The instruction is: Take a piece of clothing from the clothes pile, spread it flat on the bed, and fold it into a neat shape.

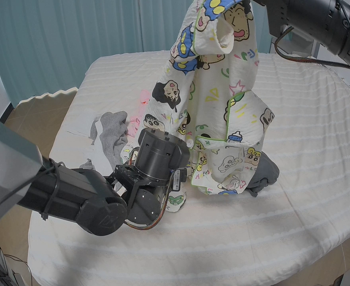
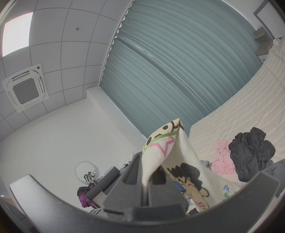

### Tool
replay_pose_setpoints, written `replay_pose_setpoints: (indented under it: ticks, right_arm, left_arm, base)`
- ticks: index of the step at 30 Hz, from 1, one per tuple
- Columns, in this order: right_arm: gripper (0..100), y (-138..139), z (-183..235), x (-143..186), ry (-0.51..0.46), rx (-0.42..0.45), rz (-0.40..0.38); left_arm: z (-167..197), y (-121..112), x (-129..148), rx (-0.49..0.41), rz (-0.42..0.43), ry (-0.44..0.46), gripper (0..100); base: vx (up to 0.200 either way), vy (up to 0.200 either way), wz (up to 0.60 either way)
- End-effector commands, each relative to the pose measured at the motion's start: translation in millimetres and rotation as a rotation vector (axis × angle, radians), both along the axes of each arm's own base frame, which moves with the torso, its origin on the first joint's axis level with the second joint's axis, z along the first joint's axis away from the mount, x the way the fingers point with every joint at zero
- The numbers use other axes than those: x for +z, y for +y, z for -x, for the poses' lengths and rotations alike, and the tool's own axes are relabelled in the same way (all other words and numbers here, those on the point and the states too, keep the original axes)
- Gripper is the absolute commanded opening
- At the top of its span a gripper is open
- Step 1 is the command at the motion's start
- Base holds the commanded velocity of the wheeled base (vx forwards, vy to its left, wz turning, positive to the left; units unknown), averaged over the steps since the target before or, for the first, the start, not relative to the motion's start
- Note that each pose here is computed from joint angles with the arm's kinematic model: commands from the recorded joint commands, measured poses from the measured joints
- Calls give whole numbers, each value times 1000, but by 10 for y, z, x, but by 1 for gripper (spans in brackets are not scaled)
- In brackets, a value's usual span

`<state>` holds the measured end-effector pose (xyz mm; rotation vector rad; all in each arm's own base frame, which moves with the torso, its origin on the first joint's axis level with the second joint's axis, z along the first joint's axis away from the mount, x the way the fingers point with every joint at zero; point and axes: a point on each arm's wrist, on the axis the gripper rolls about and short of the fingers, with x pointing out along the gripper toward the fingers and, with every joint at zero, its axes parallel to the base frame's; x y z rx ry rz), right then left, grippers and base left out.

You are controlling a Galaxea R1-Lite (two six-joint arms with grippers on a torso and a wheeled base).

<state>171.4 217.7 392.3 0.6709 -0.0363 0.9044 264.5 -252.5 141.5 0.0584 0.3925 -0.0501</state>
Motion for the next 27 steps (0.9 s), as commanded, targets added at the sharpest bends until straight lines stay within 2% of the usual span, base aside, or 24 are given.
replay_pose_setpoints:
  ticks: [1, 10, 13, 20, 27]
  right_arm:
    - [0, -56, 10, 35, -9, -10, -11]
    - [0, -167, 98, 127, -32, -11, -35]
    - [0, -188, 115, 138, -33, -11, -40]
    - [0, -209, 137, 82, -23, -6, -25]
    - [0, -212, 124, 65, -17, -12, -21]
  left_arm:
    - [-23, 77, -97, 28, -67, 58, 100]
    - [34, 86, -239, 15, -114, 110, 100]
    - [45, 73, -391, 6, -141, 143, 100]
    - [-36, -31, -403, -14, -66, 81, 100]
    - [8, -72, -450, -61, -36, 109, 100]
  base:
    - [0, 0, 0]
    - [0, 0, 0]
    - [0, 0, 0]
    - [0, 0, 0]
    - [0, 0, 0]
